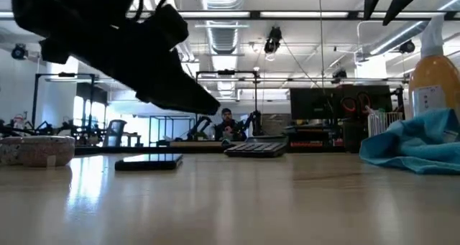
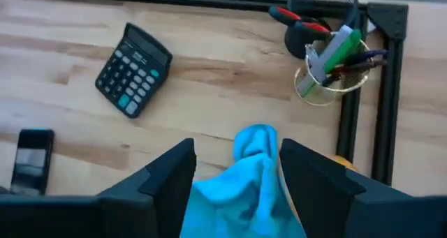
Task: Apply microfiber cloth
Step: Spray the front and back of the cellphone using the spray bottle
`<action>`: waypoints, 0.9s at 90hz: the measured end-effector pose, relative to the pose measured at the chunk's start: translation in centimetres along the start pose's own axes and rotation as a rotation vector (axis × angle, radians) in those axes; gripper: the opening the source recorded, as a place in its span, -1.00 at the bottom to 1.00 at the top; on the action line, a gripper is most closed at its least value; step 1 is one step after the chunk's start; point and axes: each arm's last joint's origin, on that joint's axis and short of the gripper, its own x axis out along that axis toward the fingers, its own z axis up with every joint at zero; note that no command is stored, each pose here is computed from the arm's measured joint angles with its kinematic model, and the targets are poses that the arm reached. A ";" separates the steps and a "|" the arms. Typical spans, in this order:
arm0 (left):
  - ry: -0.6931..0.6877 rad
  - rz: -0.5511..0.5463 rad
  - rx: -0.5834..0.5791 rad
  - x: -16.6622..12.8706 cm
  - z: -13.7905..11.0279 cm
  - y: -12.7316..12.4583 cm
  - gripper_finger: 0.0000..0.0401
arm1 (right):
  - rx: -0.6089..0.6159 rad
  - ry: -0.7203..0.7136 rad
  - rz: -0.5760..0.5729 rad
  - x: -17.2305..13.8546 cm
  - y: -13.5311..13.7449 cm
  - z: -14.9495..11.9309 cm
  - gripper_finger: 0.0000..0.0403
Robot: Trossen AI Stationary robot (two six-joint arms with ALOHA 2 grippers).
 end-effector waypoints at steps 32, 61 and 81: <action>-0.034 0.032 0.024 -1.0 -3.8 -4.7 0.11 | 0.043 -0.046 -0.006 -0.5 -2.0 0.2 -0.02; -0.025 0.021 -0.002 1.1 -6.3 -6.2 0.10 | 0.084 -0.137 -0.055 -1.4 -4.4 0.8 -0.10; -0.027 0.019 -0.011 1.4 -6.3 -6.5 0.04 | 0.096 -0.127 -0.098 -1.0 -5.3 1.0 -0.17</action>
